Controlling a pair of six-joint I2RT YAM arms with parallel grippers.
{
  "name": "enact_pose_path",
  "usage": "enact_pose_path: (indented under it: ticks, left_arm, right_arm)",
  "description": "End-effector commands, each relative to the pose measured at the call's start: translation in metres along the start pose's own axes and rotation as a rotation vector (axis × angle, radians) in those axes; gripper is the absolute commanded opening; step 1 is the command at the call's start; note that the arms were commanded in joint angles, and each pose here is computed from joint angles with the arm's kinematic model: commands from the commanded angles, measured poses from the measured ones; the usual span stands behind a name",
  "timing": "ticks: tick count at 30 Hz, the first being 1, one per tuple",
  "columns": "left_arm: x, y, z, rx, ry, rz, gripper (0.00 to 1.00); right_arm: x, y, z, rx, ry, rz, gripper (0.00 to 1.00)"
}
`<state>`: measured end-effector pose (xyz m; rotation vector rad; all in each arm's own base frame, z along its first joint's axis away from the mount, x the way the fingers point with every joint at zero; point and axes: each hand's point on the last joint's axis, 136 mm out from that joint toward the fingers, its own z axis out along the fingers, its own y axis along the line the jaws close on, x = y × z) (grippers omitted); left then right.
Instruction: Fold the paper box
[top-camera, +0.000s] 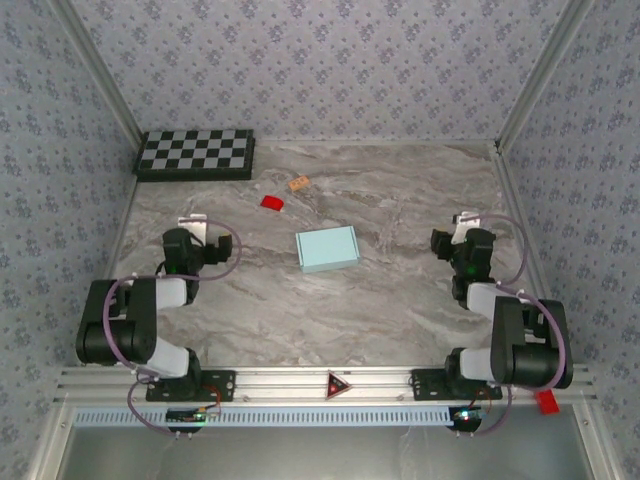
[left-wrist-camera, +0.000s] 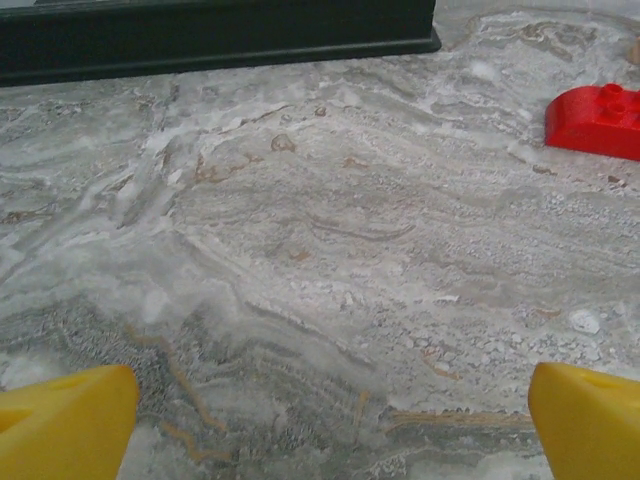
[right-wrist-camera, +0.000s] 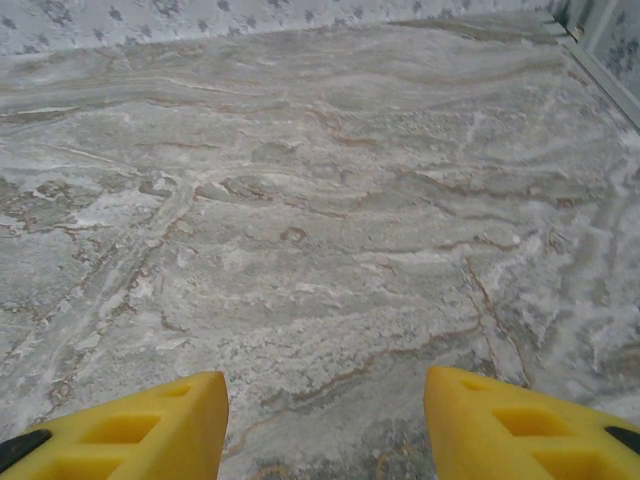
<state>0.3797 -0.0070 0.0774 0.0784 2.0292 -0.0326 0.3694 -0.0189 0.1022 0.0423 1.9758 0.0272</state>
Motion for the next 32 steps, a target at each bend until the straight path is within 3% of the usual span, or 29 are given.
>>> enact_pose_path:
  ticks: [1,5,10,12,13,15,32]
  left_arm:
    - [-0.022,-0.006,0.000,0.050,-0.112,-0.001,0.99]
    - [-0.017,-0.001,0.002,0.017,-0.115,-0.018,1.00]
    - [-0.018,0.024,0.010,-0.121,-0.067,-0.083,1.00]
    - [-0.017,0.024,0.010,-0.122,-0.067,-0.082,1.00]
    - [-0.017,0.024,0.010,-0.122,-0.065,-0.083,1.00]
    - [-0.017,0.024,0.010,-0.122,-0.065,-0.082,1.00]
    - [-0.017,0.024,0.010,-0.120,-0.063,-0.081,1.00]
  right_arm:
    - [-0.014,0.009,0.002,-0.041,-0.075,-0.047,0.56]
    - [-0.008,0.013,0.011,-0.046,-0.070,-0.065,0.56]
    - [0.006,0.017,0.024,-0.023,-0.048,-0.097,0.57]
    - [0.007,0.012,0.025,-0.002,-0.032,-0.081,0.63]
    - [0.006,0.012,0.026,0.002,-0.028,-0.081,0.70]
    - [0.006,0.010,0.027,0.013,-0.031,-0.075,0.99]
    - [0.006,0.004,0.028,0.040,-0.022,-0.057,1.00]
